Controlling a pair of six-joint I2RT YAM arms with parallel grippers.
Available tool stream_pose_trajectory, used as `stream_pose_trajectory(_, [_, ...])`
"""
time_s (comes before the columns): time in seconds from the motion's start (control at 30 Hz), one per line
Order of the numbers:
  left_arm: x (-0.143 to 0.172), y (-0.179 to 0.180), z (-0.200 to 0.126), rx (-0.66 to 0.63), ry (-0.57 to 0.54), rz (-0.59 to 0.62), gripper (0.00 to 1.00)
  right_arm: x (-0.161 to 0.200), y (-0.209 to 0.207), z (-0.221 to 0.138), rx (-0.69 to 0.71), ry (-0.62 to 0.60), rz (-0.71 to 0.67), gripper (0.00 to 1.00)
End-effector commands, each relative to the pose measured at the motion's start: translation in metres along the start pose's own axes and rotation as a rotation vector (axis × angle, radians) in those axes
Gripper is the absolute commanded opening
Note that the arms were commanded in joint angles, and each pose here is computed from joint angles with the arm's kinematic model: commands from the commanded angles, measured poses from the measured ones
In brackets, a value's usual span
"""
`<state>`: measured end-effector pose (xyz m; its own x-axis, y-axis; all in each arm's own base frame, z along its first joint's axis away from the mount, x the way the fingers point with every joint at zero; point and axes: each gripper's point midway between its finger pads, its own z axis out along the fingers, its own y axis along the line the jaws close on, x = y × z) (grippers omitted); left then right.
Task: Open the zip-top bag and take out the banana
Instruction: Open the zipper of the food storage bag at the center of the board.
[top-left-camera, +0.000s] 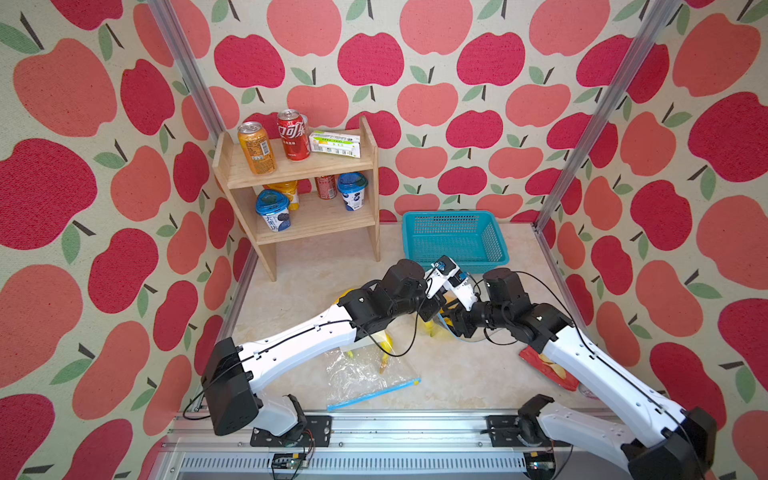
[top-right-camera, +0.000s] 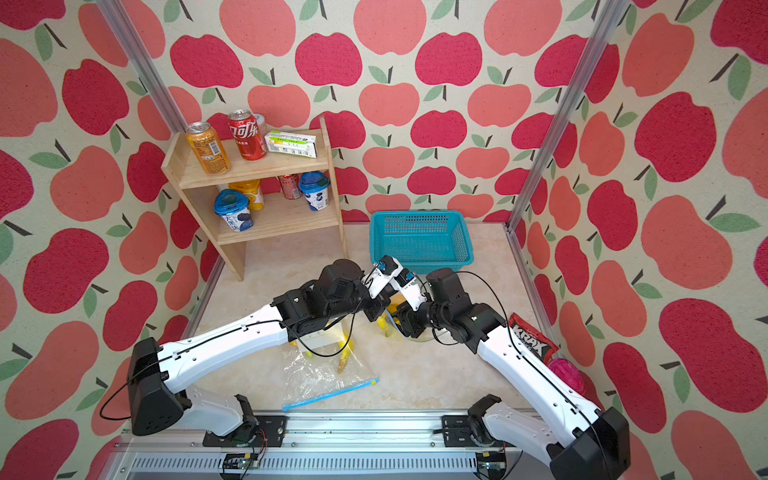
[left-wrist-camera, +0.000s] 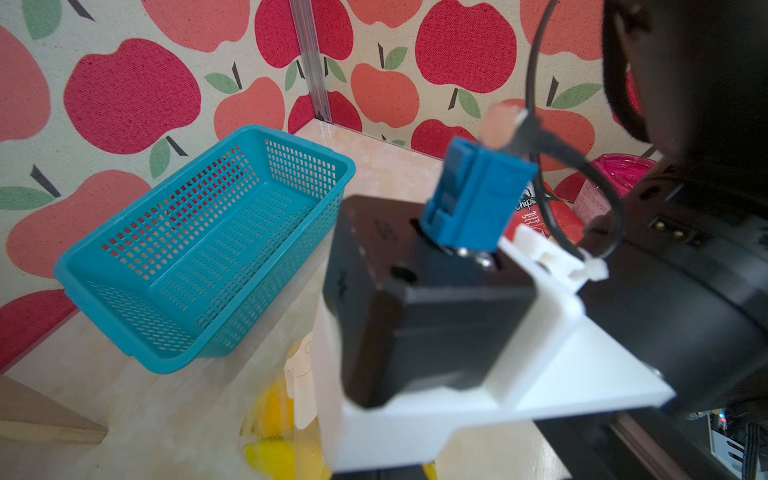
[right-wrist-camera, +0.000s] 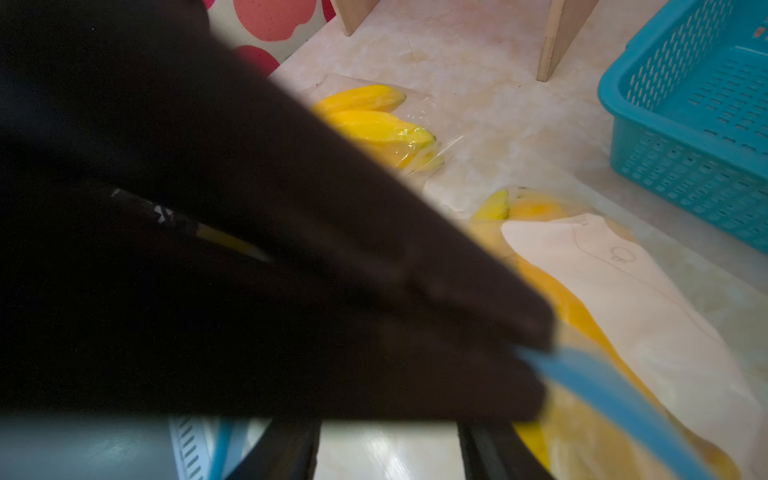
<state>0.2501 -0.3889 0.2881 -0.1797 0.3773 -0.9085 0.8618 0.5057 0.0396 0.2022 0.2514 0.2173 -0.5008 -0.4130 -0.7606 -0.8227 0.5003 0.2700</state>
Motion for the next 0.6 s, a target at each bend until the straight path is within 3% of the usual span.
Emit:
stream_pose_trajectory(0.0, [-0.012, 0.004, -0.003, 0.015, -0.064, -0.066, 0.0, 0.001, 0.001, 0.011, 0.0, -0.009, -0.055, 0.56])
stream_pose_trajectory(0.3, [-0.018, 0.023, -0.007, 0.007, -0.124, -0.169, 0.0, 0.009, 0.003, 0.031, -0.04, 0.023, -0.067, 0.63])
stream_pose_trajectory(0.43, [-0.022, 0.031, -0.01, 0.007, -0.173, -0.219, 0.0, 0.004, 0.012, 0.033, -0.086, -0.028, -0.08, 0.63])
stream_pose_trajectory(0.57, [-0.024, 0.033, -0.014, 0.016, -0.215, -0.247, 0.0, 0.011, 0.025, 0.031, -0.147, 0.001, -0.083, 0.63])
